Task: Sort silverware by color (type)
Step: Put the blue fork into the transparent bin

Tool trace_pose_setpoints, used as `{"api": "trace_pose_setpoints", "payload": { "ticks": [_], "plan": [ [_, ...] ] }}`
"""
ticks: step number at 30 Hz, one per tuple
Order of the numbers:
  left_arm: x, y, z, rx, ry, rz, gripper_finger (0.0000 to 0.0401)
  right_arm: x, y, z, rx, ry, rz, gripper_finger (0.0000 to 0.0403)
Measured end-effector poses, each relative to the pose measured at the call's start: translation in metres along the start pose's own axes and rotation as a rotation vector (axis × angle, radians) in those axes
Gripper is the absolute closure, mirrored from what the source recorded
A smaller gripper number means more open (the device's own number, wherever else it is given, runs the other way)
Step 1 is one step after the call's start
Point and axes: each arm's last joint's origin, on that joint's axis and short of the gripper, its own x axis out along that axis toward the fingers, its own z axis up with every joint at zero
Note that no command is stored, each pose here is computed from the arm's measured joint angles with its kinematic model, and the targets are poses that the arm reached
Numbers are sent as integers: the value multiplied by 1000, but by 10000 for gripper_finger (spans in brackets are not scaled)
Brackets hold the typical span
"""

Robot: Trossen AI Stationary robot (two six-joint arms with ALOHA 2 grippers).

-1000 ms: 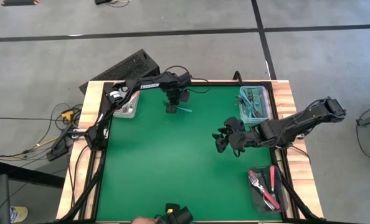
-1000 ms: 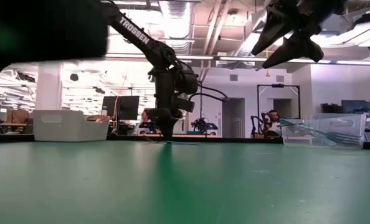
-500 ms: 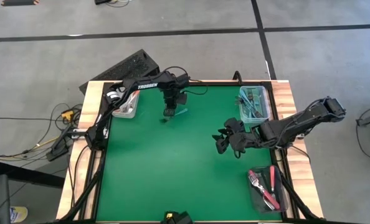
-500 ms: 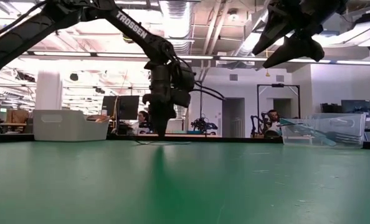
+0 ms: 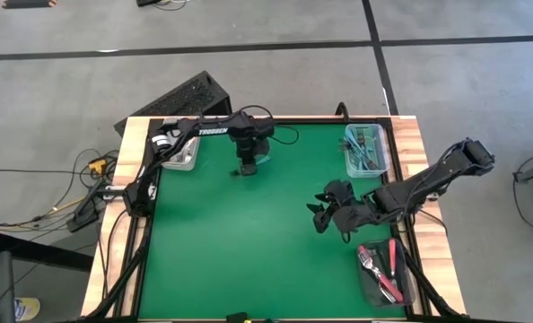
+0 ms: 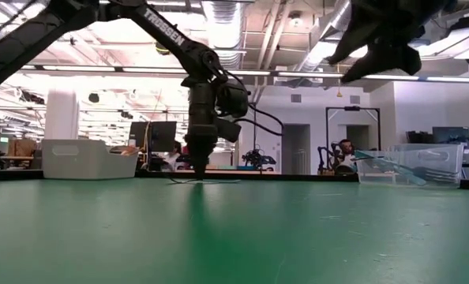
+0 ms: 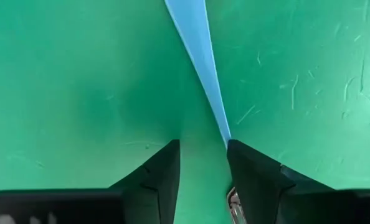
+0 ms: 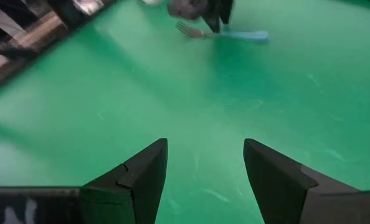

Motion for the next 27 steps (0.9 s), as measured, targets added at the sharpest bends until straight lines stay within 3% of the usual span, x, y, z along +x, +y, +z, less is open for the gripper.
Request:
{"api": "trace_pose_setpoints", "payload": {
  "ticks": [4,7,15,21,27],
  "plan": [
    [17,-7,-6,1,-17,-47,275,5,2,-6,-15,18,-17,165],
    [22,-11,-7,-16,1,12,288,6,1,-8,-25,28,-27,165],
    [5,-15,-9,-25,-33,73,336,8,2,-9,-23,26,-32,165],
    [5,-14,-10,-12,-25,97,393,7,4,-9,-21,18,-21,165],
    [9,-16,-11,-5,-39,93,398,4,6,-10,5,-35,-29,165]
  ]
}}
